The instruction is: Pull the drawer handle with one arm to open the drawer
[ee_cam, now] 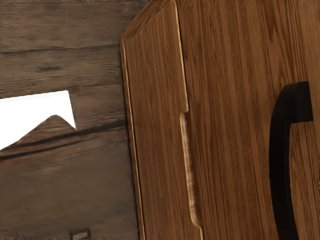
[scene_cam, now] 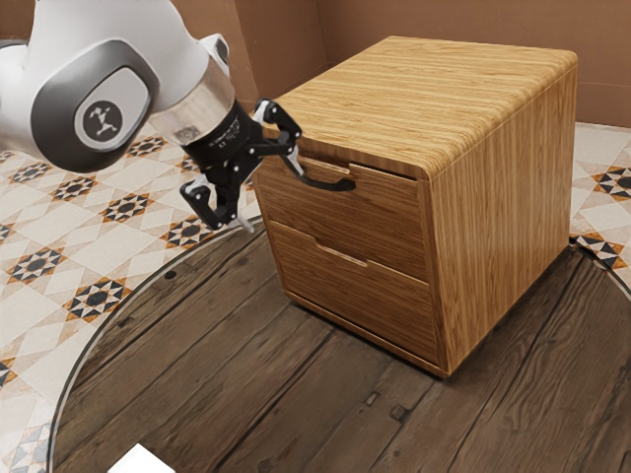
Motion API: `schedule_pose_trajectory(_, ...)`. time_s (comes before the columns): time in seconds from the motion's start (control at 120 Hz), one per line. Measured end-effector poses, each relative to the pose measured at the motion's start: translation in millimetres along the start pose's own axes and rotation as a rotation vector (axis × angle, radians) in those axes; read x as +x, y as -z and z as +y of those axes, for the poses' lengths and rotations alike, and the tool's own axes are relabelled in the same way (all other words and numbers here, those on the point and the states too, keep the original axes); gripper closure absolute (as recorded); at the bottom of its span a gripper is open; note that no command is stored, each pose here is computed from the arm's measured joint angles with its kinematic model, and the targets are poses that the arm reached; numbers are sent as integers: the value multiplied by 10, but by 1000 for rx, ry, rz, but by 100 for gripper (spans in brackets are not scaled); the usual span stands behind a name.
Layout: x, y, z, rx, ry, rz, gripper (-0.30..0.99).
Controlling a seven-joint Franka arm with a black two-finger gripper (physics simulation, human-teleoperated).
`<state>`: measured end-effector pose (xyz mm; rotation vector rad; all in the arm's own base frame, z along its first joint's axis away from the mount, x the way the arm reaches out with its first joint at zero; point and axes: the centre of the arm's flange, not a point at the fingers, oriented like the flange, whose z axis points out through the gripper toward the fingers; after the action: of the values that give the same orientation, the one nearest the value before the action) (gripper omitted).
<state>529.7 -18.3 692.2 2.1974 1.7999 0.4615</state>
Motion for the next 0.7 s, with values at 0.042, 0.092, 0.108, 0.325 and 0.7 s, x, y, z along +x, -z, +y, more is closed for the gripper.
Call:
schedule_pose_trajectory(0.042, 12, 0, -5, -8, 19, 2, 0)
schedule_pose_trajectory(0.092, 28, 7, -3, -17, 40, 4, 0)
schedule_pose_trajectory(0.108, 31, 8, -1, -19, 46, 4, 0)
schedule_pose_trajectory(0.325, 33, -86, 0, -34, 110, 5, 0)
schedule_pose_trajectory(0.7, 41, -138, 2, -65, 180, 7, 0)
